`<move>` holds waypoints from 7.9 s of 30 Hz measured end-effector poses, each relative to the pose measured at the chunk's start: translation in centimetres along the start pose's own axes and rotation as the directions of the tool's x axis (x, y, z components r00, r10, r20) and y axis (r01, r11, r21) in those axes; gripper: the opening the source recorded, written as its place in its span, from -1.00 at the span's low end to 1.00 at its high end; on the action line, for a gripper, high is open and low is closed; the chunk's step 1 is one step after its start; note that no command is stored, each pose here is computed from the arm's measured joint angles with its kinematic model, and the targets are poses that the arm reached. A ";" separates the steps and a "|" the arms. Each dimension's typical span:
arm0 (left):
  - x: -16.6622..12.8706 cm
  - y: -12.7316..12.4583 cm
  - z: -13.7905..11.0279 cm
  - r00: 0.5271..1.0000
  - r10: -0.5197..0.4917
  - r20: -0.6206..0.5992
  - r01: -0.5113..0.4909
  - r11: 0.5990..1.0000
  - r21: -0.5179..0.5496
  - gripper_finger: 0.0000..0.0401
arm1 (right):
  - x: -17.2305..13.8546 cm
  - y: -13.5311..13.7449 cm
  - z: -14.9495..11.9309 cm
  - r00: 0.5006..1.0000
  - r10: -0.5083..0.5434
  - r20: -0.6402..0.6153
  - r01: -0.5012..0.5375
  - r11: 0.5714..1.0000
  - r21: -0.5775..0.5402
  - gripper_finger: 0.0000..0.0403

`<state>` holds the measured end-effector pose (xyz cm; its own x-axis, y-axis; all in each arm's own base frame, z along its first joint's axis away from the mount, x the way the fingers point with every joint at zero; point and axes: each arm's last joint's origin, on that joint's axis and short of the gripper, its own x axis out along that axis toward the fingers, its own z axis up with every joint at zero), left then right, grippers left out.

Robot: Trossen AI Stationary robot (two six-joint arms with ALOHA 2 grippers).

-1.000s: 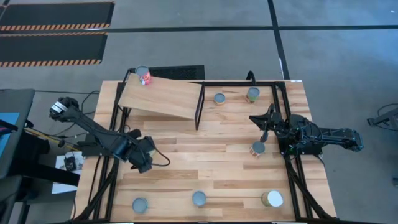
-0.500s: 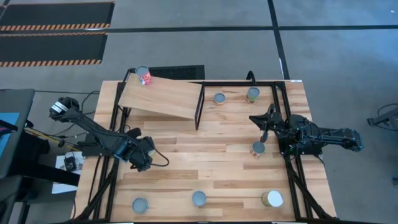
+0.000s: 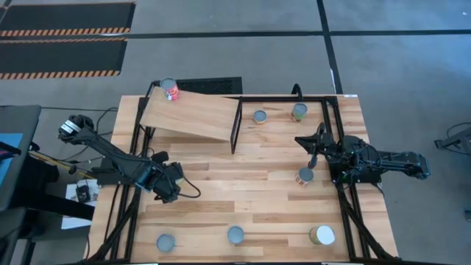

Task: Pick and place cans onto a shelf
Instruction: Put the canned carrots on the shelf, then put the canned diced tomato on the shelf

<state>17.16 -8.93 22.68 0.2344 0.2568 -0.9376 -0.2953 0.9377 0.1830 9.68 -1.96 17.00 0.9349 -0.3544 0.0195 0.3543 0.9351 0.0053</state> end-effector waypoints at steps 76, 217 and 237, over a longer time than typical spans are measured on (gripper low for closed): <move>-6.9 22.6 17.1 0.964 0.265 0.002 -0.262 0.957 -0.122 -1.00 | 0.0 0.0 0.0 1.000 0.000 0.001 0.000 1.000 0.000 -0.77; 6.8 9.5 -1.4 0.138 -0.096 0.986 0.114 0.990 0.081 -1.00 | 2.9 10.8 1.9 0.271 -0.017 -0.962 0.223 0.974 0.046 0.01; 6.7 9.5 -1.4 0.134 -0.087 0.987 0.123 0.990 0.071 -0.99 | 9.2 12.5 4.1 0.268 -0.013 -0.963 0.069 0.998 0.006 -0.93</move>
<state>14.67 1.40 17.73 0.9714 0.1835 0.1505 -0.1979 0.9763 0.0872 22.59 6.49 21.36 0.2657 -0.1092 -0.9578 0.4179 0.9084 0.0123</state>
